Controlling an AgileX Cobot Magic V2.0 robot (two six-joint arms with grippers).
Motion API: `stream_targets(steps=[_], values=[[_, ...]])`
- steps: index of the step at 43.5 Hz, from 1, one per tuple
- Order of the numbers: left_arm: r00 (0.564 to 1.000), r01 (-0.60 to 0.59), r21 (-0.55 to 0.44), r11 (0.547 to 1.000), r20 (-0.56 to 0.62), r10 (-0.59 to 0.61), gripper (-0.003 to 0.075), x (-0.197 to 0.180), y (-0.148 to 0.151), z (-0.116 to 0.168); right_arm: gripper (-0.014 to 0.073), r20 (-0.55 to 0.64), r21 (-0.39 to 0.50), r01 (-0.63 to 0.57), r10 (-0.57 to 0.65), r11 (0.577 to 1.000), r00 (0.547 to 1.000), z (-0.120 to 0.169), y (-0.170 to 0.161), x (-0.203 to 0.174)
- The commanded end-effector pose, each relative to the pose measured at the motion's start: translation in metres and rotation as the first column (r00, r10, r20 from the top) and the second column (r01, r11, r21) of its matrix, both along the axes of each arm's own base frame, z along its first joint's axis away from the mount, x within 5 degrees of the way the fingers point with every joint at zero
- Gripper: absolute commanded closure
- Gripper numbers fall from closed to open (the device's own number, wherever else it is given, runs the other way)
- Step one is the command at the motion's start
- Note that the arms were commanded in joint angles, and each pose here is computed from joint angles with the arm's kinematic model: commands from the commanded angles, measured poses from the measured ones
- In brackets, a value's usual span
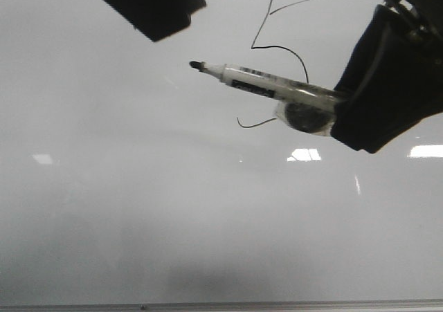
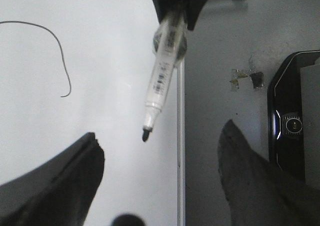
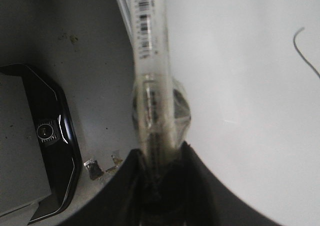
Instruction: Write number 5 on whiteboard
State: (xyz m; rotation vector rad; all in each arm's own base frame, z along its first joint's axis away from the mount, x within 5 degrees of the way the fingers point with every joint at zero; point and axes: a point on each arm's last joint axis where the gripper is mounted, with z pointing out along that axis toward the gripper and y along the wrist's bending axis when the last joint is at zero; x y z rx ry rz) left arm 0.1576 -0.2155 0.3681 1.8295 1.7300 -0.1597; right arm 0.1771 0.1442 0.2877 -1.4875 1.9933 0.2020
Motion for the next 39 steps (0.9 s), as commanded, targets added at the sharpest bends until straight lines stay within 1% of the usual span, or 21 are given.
stream_targets(steps=[1,7,17,25,36,39], values=[[0.999,0.009,-0.081,0.997,0.042,-0.006,0.0240,-0.005,0.002,0.020,0.0657,0.123,0.080,-0.024,0.014,0.997,0.992,0.019,0.008,-0.001],[0.998,0.032,-0.067,0.997,0.056,-0.029,0.0243,-0.003,-0.001,0.017,0.0657,0.153,0.106,-0.056,0.040,0.993,0.987,0.022,0.016,-0.005],[0.999,0.046,-0.015,0.999,0.026,-0.045,0.0353,0.007,-0.014,0.000,0.0657,0.169,0.122,-0.070,0.049,0.990,0.984,0.023,0.020,-0.006],[0.999,0.045,0.016,0.999,0.001,-0.045,0.0365,0.013,-0.023,-0.013,0.0657,0.166,0.129,-0.068,0.046,0.989,0.985,0.024,0.020,-0.006],[0.999,0.042,-0.011,0.999,0.023,-0.041,0.0368,0.016,-0.026,-0.013,0.0657,0.163,0.134,-0.066,0.044,0.989,0.986,0.024,0.020,-0.007],[0.999,0.042,-0.011,0.999,0.023,-0.041,0.0400,0.016,-0.026,-0.013,0.0657,0.163,0.134,-0.066,0.044,0.989,0.986,0.024,0.020,-0.007]])
